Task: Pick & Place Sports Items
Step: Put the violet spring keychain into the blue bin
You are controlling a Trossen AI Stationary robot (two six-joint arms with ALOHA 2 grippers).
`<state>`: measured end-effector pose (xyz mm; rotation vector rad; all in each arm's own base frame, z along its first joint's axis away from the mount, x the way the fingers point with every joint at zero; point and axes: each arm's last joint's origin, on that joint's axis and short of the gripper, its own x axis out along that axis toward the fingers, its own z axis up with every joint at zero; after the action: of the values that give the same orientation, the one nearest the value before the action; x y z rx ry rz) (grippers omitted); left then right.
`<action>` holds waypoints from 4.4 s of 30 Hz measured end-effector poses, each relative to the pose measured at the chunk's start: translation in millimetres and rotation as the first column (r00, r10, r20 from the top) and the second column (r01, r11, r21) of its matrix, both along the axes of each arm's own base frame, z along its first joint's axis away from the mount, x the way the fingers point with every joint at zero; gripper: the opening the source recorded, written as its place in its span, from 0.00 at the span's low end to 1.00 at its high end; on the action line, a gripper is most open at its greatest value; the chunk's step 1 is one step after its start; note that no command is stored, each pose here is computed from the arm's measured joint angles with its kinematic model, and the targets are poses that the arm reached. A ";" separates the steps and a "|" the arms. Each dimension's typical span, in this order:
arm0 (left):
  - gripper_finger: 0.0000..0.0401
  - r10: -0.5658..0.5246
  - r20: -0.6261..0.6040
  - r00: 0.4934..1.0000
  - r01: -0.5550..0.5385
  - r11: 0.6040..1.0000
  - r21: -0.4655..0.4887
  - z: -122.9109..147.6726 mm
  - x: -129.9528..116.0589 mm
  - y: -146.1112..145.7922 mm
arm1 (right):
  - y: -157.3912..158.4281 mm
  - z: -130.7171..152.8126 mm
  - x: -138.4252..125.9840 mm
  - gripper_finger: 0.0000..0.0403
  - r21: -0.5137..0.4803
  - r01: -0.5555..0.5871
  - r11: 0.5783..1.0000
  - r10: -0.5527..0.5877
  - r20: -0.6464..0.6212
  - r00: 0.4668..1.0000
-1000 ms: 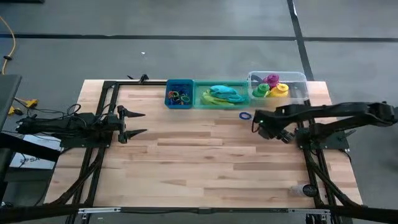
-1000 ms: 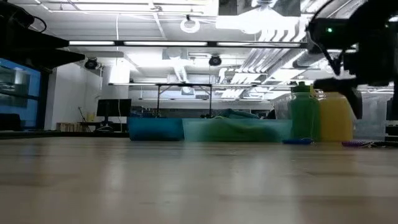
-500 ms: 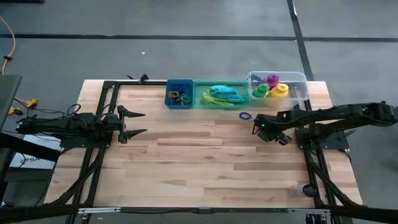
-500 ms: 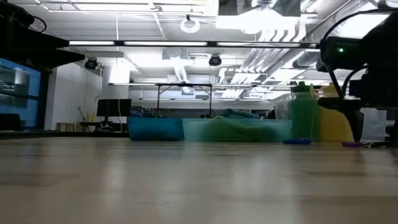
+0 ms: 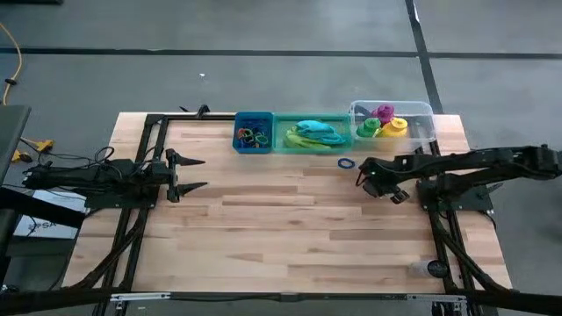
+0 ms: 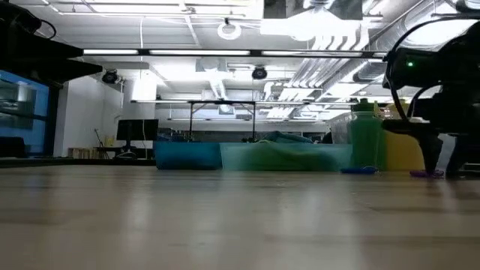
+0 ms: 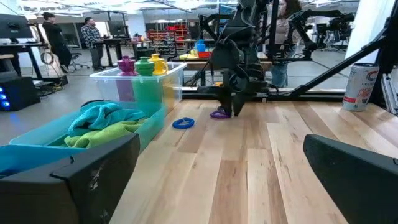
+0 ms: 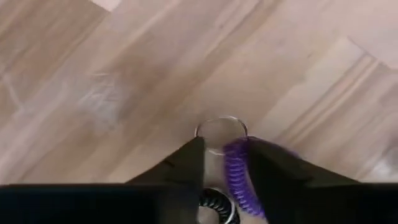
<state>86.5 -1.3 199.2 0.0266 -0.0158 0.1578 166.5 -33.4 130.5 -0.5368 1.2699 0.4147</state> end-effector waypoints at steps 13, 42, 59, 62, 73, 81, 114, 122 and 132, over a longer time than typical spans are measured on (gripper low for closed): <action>0.92 0.000 0.000 1.000 0.000 1.000 0.000 0.0 0.0 0.0 | 0.2 -0.5 -0.8 0.01 0.000 0.000 1.000 0.000 -0.008 1.000; 0.92 0.000 0.000 1.000 0.000 1.000 0.000 0.0 0.0 0.0 | 10.2 76.9 36.4 0.00 0.179 0.245 0.953 -0.296 0.370 0.881; 0.92 0.000 0.000 1.000 0.000 1.000 0.000 0.0 0.0 0.0 | -16.2 155.1 72.1 0.00 0.768 0.187 0.612 -0.788 0.573 0.226; 0.92 0.000 0.000 1.000 0.000 1.000 0.000 0.0 0.0 0.0 | -22.4 161.2 76.6 0.00 0.797 0.123 0.591 -0.805 0.574 0.149; 0.92 0.000 0.000 1.000 0.000 1.000 0.000 0.0 0.0 0.0 | -56.2 175.7 130.5 0.00 0.798 0.131 0.588 -0.809 0.582 0.082; 0.92 0.000 0.000 1.000 0.000 1.000 0.000 0.0 0.0 0.0 | -98.7 187.8 184.6 0.00 0.801 0.188 0.568 -0.822 0.561 0.095; 0.92 0.000 0.000 1.000 0.000 1.000 0.000 0.0 0.0 0.0 | -161.0 125.5 272.8 0.25 0.756 0.307 0.578 -0.816 0.548 0.184; 0.92 0.000 0.000 1.000 0.000 1.000 0.000 -0.1 0.0 0.0 | -159.0 129.7 270.5 0.43 0.759 0.299 0.578 -0.816 0.539 0.208; 0.92 0.000 0.000 1.000 0.000 1.000 0.000 0.0 0.0 0.0 | -159.2 134.3 267.3 0.50 0.700 0.360 0.617 -0.782 0.596 0.182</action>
<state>86.5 -1.4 199.2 0.0265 -0.0162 0.1575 433.9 -192.6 264.9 0.2032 0.2069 -0.3112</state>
